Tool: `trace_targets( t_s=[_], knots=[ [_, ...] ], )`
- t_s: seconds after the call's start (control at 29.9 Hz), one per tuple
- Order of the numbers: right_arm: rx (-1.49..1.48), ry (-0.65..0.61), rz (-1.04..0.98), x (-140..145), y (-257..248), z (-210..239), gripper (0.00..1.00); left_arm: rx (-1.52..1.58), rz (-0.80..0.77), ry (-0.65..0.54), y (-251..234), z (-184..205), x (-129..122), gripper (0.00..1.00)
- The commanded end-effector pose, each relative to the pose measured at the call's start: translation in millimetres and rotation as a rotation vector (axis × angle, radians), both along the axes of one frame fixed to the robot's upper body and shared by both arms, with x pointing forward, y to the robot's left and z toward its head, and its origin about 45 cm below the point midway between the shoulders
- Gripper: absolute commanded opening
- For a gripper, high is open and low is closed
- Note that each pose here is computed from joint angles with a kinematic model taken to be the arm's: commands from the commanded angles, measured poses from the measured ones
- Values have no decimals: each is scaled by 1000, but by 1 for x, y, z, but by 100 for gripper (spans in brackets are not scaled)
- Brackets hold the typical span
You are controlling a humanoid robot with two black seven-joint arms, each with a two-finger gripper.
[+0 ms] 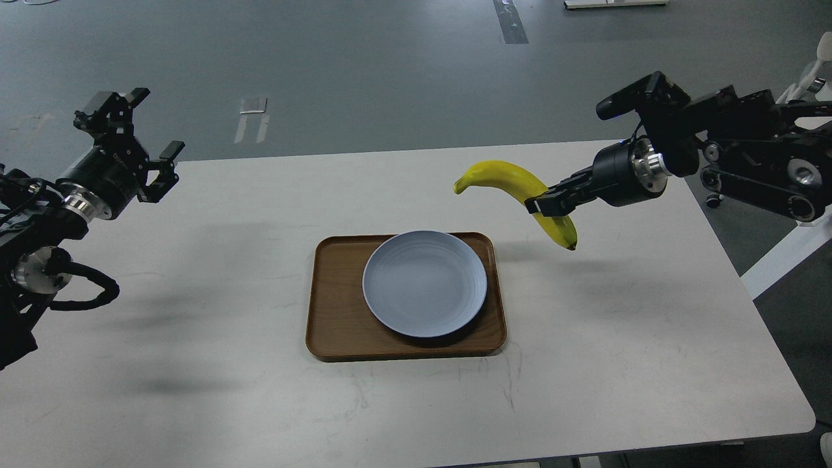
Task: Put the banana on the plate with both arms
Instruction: 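Move the banana over the plate and lower it onto the plate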
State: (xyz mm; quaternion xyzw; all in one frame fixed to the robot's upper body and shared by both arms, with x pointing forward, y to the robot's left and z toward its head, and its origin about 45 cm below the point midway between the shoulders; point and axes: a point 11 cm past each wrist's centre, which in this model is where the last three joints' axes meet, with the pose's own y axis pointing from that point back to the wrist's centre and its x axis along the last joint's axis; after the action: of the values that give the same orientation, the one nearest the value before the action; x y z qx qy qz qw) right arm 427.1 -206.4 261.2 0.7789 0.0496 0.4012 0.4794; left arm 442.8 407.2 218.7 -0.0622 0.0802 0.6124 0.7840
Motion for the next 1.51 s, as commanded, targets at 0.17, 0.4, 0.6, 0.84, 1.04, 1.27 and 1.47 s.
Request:
trace_targets(
  t_s=[0.17,0.4,0.6,0.84,1.04,1.27,1.47],
  knots=[
    [-50,64,113,-9,73,-40,0,21,25,-5,16,6,-3,98],
    [-39,115,119,-23,87,-78,0,17,31,-7,19,7,-4,98],
    [-26,113,117,-24,90,-84,3,25,41,-8,25,9,-5,98],
    [-26,95,100,-19,86,-87,41,25,41,-9,25,10,-5,98],
    [-20,88,85,-16,82,-85,75,26,42,-8,25,10,-5,98],
    [108,52,-96,12,42,-49,99,27,43,-7,26,9,-6,98],
    [544,10,-412,43,-19,28,99,30,46,-3,28,8,-7,98]
  ],
)
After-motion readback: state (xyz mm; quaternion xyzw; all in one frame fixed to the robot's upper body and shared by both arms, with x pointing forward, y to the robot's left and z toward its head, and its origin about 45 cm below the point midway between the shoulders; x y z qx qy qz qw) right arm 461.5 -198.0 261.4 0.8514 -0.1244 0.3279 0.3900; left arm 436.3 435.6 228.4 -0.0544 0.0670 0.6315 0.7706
